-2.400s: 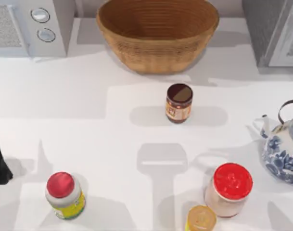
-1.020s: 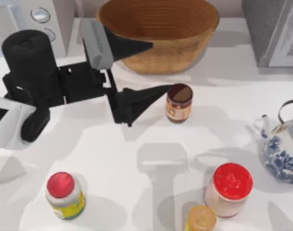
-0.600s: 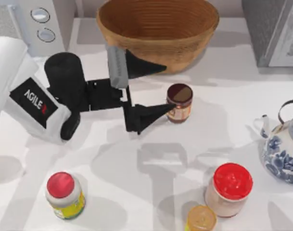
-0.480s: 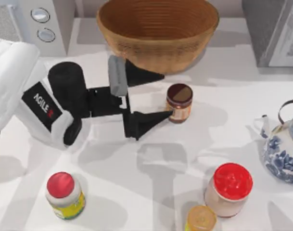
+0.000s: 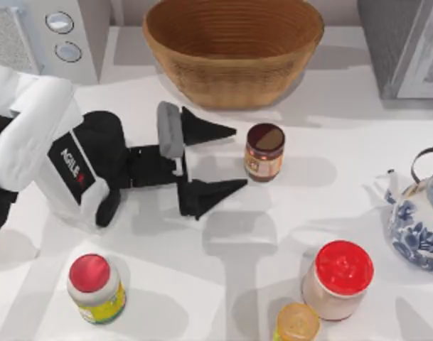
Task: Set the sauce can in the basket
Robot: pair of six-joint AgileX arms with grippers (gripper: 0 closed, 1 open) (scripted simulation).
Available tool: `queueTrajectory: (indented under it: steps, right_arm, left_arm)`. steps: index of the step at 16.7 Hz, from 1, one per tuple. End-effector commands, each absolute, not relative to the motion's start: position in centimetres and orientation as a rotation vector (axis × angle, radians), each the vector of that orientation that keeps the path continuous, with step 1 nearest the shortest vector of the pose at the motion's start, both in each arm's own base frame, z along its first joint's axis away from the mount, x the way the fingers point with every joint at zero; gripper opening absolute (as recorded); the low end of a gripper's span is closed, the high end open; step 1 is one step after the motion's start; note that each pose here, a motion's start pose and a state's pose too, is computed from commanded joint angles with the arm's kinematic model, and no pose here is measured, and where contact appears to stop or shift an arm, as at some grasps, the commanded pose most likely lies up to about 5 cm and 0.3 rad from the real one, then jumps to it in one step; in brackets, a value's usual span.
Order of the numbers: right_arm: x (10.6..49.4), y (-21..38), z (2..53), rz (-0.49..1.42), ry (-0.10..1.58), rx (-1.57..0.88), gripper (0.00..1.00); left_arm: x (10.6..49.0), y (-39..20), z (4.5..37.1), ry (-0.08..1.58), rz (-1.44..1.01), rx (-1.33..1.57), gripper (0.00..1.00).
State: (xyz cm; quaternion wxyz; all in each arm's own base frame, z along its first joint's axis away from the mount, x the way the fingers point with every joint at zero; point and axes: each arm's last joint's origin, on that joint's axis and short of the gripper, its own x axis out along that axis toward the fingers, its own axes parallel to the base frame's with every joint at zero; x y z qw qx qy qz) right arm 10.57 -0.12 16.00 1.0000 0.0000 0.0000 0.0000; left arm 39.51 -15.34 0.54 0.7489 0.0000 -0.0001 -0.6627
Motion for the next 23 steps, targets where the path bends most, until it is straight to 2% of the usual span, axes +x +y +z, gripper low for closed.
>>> queueTrajectory:
  steps: [4, 11, 15, 23]
  right_arm:
    - [10.6, -0.1, 16.0, 0.000, 0.000, 0.000, 1.00]
    - [10.6, -0.1, 16.0, 0.000, 0.000, 0.000, 1.00]
    - [10.6, -0.1, 16.0, 0.000, 0.000, 0.000, 1.00]
    - [10.6, -0.1, 16.0, 0.000, 0.000, 0.000, 1.00]
  left_arm:
    - [39.5, -16.0, 0.6, 0.001, -1.450, 0.000, 1.00]
    - [40.3, -22.1, 0.5, 0.000, -1.449, 0.000, 1.00]
    - [40.4, -22.3, 0.5, 0.000, -1.449, 0.000, 1.00]
    - [40.4, -22.3, 0.5, 0.000, -1.449, 0.000, 0.40]
